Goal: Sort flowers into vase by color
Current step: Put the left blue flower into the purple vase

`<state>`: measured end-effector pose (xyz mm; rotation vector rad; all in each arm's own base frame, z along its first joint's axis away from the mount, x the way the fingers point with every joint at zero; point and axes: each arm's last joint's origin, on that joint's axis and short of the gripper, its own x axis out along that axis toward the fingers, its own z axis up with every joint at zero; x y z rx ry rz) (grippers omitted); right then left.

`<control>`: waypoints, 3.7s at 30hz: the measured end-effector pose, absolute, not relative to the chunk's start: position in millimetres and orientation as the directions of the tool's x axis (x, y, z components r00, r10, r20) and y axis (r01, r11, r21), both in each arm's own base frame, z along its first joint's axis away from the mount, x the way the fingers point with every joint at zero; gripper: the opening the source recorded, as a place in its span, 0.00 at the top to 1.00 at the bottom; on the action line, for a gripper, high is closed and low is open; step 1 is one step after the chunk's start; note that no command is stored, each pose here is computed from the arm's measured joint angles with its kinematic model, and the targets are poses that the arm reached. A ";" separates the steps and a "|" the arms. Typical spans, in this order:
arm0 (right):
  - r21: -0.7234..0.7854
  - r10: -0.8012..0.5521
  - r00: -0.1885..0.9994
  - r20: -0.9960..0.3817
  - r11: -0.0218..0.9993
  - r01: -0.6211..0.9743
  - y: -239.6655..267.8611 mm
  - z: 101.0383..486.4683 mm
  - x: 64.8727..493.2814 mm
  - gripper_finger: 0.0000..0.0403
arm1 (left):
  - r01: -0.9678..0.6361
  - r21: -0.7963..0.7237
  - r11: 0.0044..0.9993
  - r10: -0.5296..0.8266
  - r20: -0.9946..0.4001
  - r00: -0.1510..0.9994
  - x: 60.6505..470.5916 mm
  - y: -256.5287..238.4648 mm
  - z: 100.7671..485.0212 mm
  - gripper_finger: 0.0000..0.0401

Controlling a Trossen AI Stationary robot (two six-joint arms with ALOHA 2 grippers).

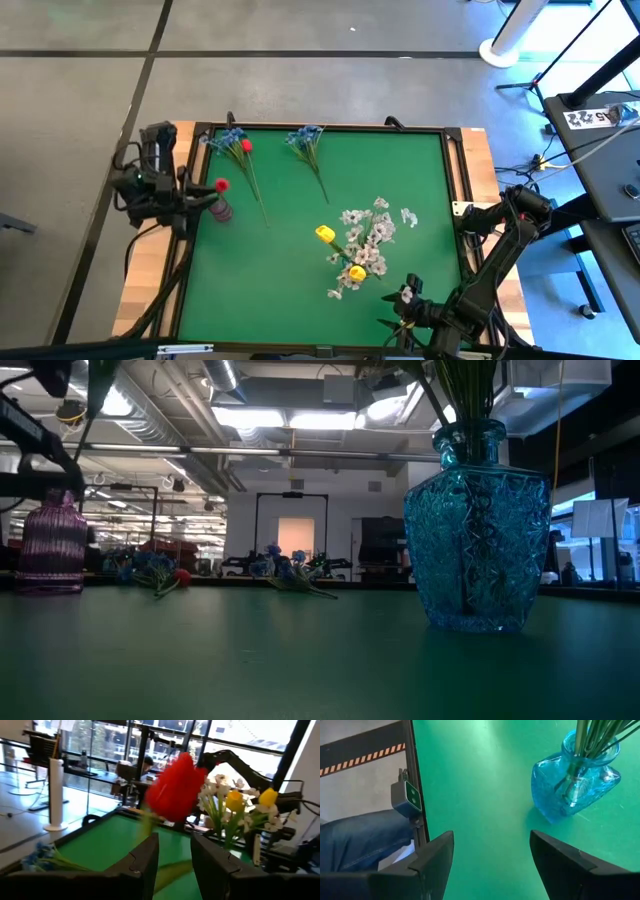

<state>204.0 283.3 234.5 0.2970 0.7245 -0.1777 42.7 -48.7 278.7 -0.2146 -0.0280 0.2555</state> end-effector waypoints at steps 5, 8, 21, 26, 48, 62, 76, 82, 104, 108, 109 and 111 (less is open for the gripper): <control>0.206 -0.054 0.734 -0.677 0.943 0.260 283.4 234.4 203.9 0.35 | -0.204 -0.206 0.957 0.211 0.010 0.977 41.0 -49.4 273.2 0.73; 0.206 -0.054 0.734 -0.677 0.943 0.260 283.4 234.4 203.9 0.35 | -0.182 -0.220 0.958 0.189 0.013 0.982 39.7 -48.2 277.1 0.73; 0.206 -0.056 0.735 -0.675 0.943 0.261 283.2 234.5 203.9 0.35 | 0.486 -0.084 0.870 -0.410 0.427 0.806 33.4 -66.7 289.5 0.73; 0.211 -0.072 0.743 -0.665 0.937 0.280 280.1 235.1 209.2 0.35 | 0.539 0.001 0.842 -0.484 0.440 0.756 39.8 -81.2 287.0 0.74; 0.280 0.125 0.776 -0.618 0.957 0.069 277.4 260.6 249.9 0.35 | -0.706 -0.205 0.678 0.730 0.078 0.679 102.0 -13.8 404.4 0.99; 0.337 0.176 0.813 -0.555 0.941 0.027 290.7 266.7 242.8 0.35 | -0.940 -0.269 0.208 0.905 -0.313 0.290 102.0 61.6 345.1 1.00; 0.299 0.170 0.782 -0.600 0.954 0.023 296.6 248.6 246.5 0.35 | -0.992 -0.113 0.047 0.586 -0.802 0.119 127.2 159.7 257.4 0.80; 0.271 0.224 0.690 -0.689 0.962 -0.041 306.0 221.1 249.9 0.35 | -0.995 -0.064 -0.072 0.488 -0.872 0.021 134.3 169.3 215.0 0.63; 0.044 0.097 0.535 -0.839 0.993 -0.113 295.1 196.9 239.5 0.35 | -0.971 0.092 -0.223 0.379 -0.909 -0.173 158.8 198.4 126.1 0.60; 0.023 0.091 0.541 -0.836 0.991 -0.132 294.8 197.0 239.9 0.35 | -0.980 0.086 -0.179 0.411 -0.899 -0.153 168.9 192.2 125.9 0.75; 0.022 0.091 0.541 -0.836 0.991 -0.133 294.8 197.0 239.9 0.35 | -0.984 0.078 -0.163 0.420 -0.897 -0.140 172.3 190.5 126.1 0.80; 0.023 0.092 0.541 -0.836 0.991 -0.133 294.9 197.1 240.0 0.35 | -0.990 0.045 -0.136 0.438 -0.893 -0.101 178.4 187.1 128.5 0.92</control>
